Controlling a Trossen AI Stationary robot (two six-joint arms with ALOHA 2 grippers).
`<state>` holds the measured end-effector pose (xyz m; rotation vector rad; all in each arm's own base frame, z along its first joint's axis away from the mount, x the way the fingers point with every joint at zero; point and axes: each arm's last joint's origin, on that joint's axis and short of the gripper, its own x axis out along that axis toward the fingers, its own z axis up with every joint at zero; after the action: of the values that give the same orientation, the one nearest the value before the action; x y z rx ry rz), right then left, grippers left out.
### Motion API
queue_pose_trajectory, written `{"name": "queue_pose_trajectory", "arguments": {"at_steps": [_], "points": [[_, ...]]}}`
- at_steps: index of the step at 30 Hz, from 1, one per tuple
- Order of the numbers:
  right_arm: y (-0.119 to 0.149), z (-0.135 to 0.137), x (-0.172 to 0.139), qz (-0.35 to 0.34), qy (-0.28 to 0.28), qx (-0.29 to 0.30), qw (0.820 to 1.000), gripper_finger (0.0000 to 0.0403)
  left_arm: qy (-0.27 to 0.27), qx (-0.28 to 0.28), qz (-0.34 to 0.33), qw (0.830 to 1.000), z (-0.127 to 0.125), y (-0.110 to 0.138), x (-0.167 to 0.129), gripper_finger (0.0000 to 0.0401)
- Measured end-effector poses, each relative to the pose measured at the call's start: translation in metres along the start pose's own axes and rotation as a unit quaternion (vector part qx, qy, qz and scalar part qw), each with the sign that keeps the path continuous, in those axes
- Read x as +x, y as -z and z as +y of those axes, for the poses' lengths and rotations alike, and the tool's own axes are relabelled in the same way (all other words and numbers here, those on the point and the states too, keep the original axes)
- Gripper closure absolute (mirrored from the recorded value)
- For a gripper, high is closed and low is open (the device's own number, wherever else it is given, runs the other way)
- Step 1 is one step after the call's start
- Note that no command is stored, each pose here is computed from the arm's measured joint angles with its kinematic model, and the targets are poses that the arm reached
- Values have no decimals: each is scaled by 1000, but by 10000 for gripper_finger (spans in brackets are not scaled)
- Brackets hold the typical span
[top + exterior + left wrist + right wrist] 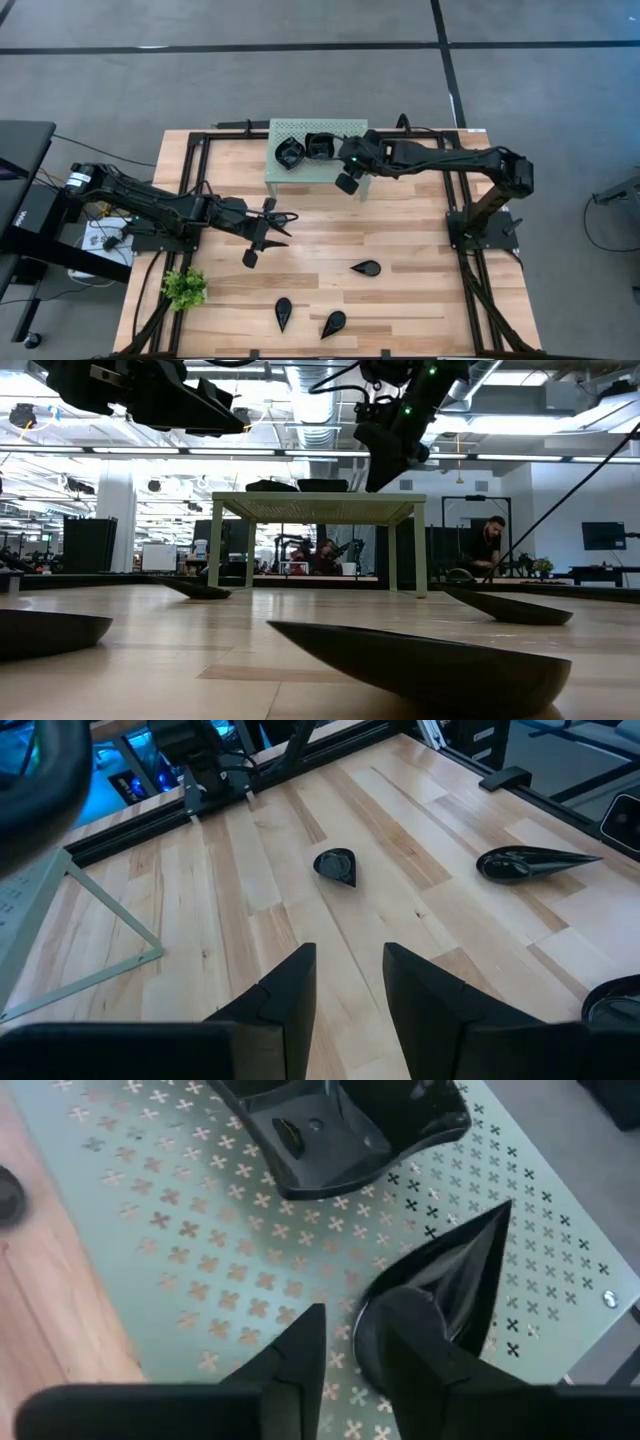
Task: Pick & Place Mini shaped plates
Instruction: Stack the drop-shaped plate on top of the other drop-shaped plate on the shelf
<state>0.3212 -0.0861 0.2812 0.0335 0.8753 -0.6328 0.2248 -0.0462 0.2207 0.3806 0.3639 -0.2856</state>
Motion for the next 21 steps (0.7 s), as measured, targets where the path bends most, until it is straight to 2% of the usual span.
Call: {"name": "queue_pose_trajectory", "arguments": {"at_steps": [5,11,15,21], "points": [[0,18,-14,-10,-22,-21,999,306,0,0,0,1000,0,0,0,281],[-3,57,-55,-20,-78,-13,997,305,0,-9,0,1000,0,0,0,281],[21,101,-79,17,-150,-46,987,305,0,-9,0,1000,0,0,0,281],[76,171,-109,79,-188,-115,972,305,1,-17,0,1000,0,0,0,281]]}}
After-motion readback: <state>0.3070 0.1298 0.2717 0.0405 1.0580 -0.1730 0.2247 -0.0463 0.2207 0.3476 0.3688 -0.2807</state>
